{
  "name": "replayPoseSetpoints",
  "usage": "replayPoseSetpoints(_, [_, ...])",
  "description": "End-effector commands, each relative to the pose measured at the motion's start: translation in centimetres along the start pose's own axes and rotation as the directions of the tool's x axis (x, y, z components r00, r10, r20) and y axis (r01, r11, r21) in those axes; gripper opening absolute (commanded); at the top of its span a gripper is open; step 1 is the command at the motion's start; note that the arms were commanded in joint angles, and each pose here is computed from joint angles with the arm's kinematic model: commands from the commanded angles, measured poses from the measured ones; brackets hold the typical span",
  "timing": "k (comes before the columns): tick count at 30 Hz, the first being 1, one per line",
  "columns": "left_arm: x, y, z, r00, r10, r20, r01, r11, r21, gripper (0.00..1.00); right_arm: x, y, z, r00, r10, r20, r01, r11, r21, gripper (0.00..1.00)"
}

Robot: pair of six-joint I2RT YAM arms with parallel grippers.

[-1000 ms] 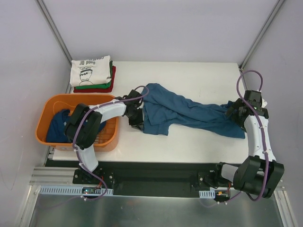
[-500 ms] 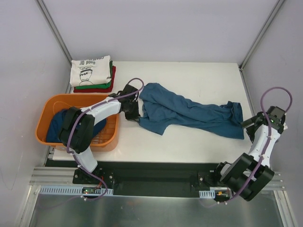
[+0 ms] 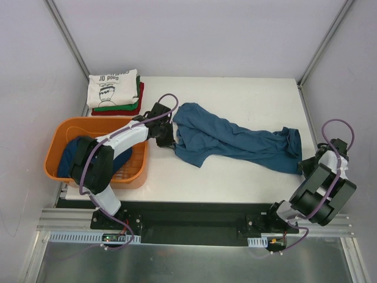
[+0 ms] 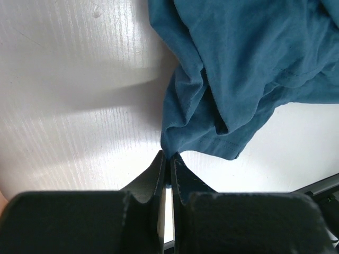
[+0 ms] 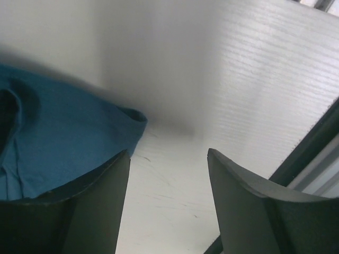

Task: Fold and stack the t-shirts
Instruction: Flatten the tshirt out

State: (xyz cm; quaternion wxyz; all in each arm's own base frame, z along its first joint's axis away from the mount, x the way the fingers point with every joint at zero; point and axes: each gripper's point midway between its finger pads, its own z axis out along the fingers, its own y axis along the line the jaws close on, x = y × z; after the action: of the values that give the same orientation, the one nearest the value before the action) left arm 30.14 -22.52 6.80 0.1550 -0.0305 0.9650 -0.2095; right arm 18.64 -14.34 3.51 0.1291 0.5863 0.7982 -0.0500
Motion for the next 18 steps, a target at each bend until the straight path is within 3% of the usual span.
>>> replayPoseSetpoints(1, [-1.1, -1.8, -1.6, 0.998, 0.028, 0.051, -0.031, 0.998, 0.059, 0.0, -1.2, 1.9, 1.0, 0.999, 0.011, 0.044, -0.01, 0.999, -0.034, 0.62])
replayPoseSetpoints(6, [-0.9, -1.7, -1.4, 0.999, 0.018, 0.044, -0.02, 0.998, 0.057, 0.0, -0.9, 3.1, 2.3, 0.999, -0.026, 0.029, 0.026, 1.0, 0.005, 0.58])
replayPoseSetpoints(15, [-1.1, -1.7, -1.5, 0.999, 0.014, 0.051, -0.017, 0.998, 0.053, 0.0, -1.0, 3.8, 4.5, 0.999, -0.04, 0.018, 0.04, 0.999, 0.024, 0.4])
replayPoseSetpoints(18, [-1.2, -1.8, -1.5, 0.999, 0.013, 0.053, -0.015, 0.998, 0.054, 0.0, -1.0, 4.6, 4.8, 0.999, -0.049, 0.014, 0.049, 0.999, 0.0, 0.23])
